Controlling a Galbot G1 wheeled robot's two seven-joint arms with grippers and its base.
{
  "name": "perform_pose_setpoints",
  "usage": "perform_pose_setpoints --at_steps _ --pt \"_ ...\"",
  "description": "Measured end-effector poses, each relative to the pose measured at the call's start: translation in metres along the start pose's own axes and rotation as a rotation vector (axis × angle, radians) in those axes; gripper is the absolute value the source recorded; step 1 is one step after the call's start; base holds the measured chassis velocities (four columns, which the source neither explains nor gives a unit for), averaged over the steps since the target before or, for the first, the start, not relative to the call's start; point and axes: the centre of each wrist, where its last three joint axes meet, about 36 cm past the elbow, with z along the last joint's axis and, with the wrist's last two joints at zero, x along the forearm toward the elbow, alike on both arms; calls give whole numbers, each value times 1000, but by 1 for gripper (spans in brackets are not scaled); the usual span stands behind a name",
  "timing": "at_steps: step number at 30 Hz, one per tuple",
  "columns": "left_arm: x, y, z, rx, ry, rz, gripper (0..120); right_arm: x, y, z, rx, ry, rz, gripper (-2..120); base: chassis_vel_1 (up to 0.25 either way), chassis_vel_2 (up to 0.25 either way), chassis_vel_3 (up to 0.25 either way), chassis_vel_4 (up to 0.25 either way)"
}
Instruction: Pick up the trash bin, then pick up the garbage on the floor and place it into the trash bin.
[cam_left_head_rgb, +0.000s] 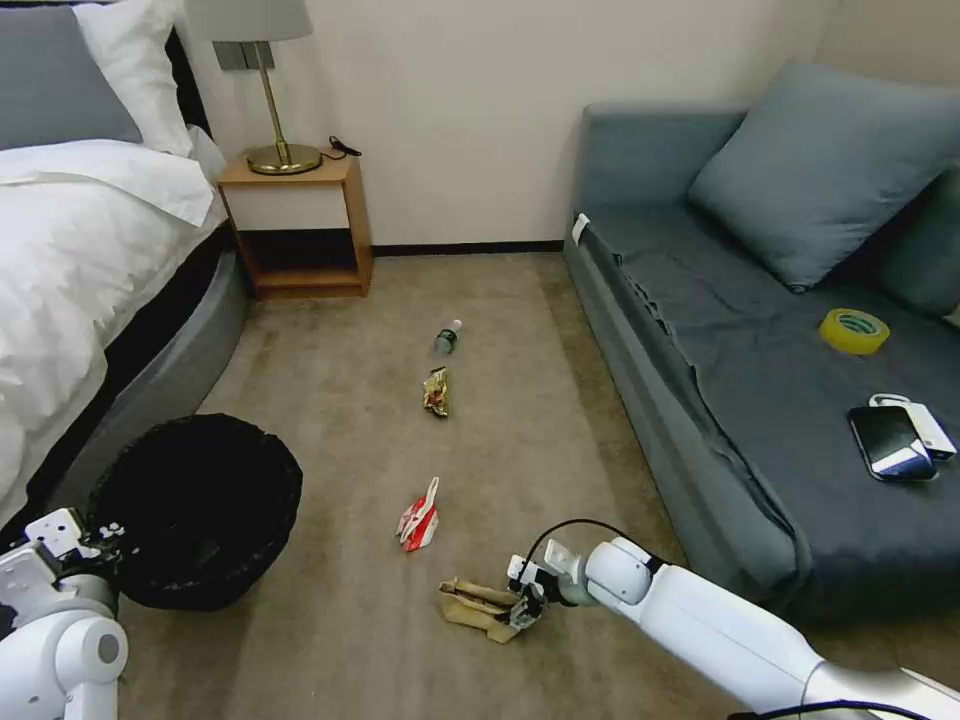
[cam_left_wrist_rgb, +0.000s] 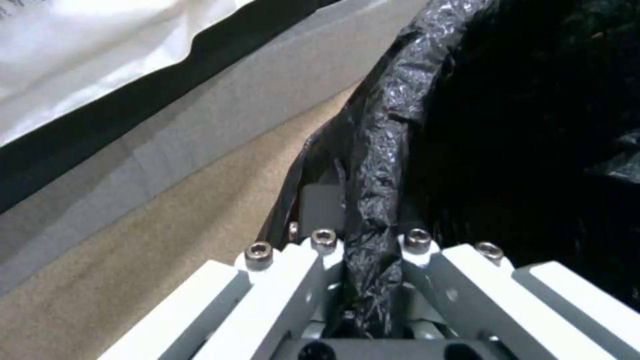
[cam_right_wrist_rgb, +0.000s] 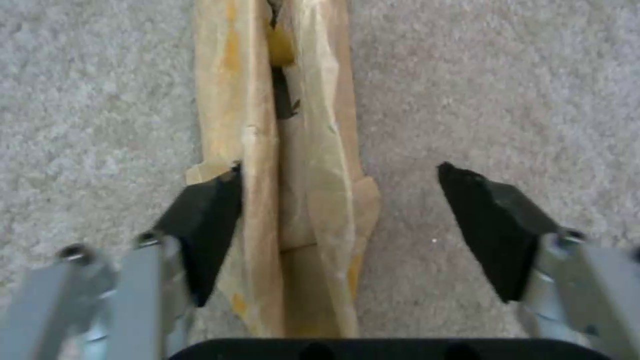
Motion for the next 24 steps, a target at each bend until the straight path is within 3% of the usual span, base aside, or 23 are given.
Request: perform_pose_setpoints --at_steps 6,14,20,24 --pt "-1 -1 2 -1 3 0 2 0 0 2 3 -11 6 56 0 0 0 0" --pt "-3 -1 4 -3 2 -1 2 -1 3 8 1 -20 2 20 0 0 0 0" --pt "-4 -2 4 -3 3 1 2 2 2 9 -5 -42 3 1 0 0 0 0" --pt "-4 -2 4 -3 4 2 2 8 1 9 -15 -67 6 0 0 0 0 0"
